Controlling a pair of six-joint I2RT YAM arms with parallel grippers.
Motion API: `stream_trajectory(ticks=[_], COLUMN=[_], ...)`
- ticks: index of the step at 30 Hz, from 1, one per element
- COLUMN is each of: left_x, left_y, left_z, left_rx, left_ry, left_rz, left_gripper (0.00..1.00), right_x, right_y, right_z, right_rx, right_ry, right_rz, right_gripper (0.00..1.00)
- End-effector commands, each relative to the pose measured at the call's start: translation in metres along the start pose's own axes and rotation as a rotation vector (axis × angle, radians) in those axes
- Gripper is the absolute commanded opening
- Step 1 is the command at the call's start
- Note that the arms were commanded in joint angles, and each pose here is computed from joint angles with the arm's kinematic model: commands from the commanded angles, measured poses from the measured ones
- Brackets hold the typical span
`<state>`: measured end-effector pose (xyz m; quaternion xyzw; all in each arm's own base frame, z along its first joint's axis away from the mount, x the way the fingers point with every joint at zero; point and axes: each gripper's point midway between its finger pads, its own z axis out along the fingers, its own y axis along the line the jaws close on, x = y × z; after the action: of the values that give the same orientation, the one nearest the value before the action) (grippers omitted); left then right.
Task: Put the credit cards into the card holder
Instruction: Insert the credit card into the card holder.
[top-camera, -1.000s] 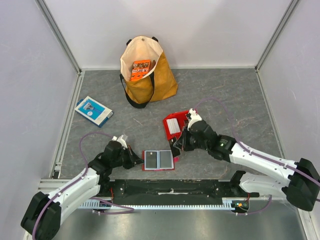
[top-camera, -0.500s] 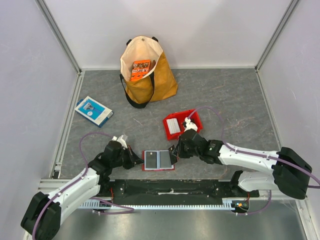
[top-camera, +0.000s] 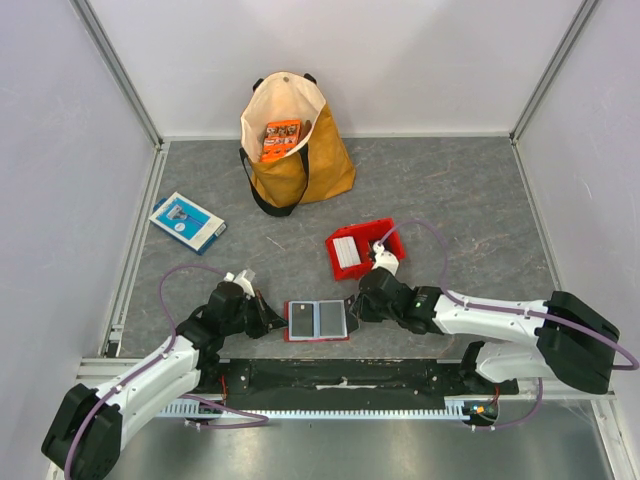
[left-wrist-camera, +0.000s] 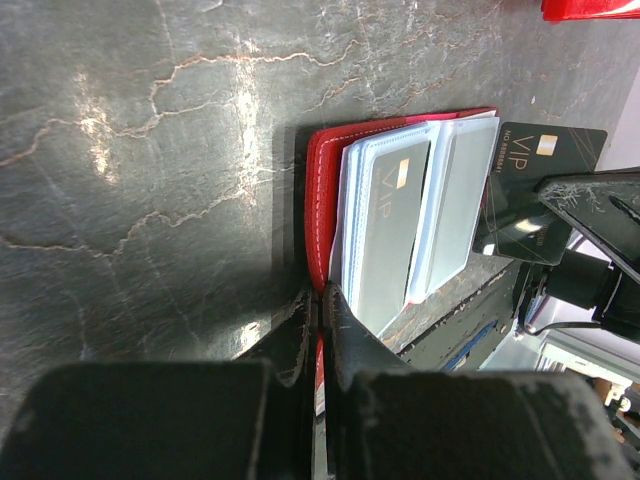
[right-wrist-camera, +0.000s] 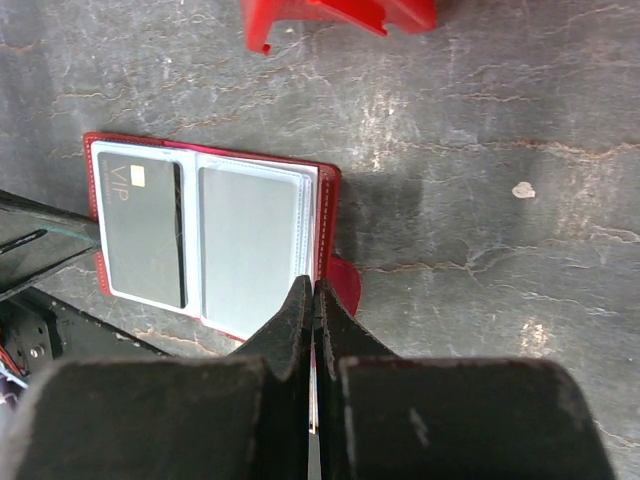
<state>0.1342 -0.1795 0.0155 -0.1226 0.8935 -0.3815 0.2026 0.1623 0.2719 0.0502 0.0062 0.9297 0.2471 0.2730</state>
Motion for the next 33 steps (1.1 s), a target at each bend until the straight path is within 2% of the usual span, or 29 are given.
stream_trajectory(ticks=[1, 10, 19, 33], left_x=[-0.002, -0.003, -0.003, -0.003], left_y=[-0.008, -0.009, -0.009, -0.01], left_z=[-0.002, -0.002, -0.002, -0.002], left_rx=[0.013, 0.017, 0.018, 0.019], left_ry=[0.007, 0.007, 0.006, 0.005], left_rz=[0.012, 0.013, 0.013, 0.016], left_gripper=[0.02, 0.02, 0.02, 0.02], right_x=[-0.003, 0.007, -0.008, -0.007], right_y=[-0.01, -0.003, -0.005, 0.001], right_z=[0.004, 0.013, 0.0, 0.001], right_rx=[0.038, -0.014, 0.005, -0.004], right_ry=[-0.041, -0.019, -0.079, -0.059], right_rz=[0.021, 0.058, 0.06, 0.056], right_gripper=[0.0, 0.0, 0.0, 0.0])
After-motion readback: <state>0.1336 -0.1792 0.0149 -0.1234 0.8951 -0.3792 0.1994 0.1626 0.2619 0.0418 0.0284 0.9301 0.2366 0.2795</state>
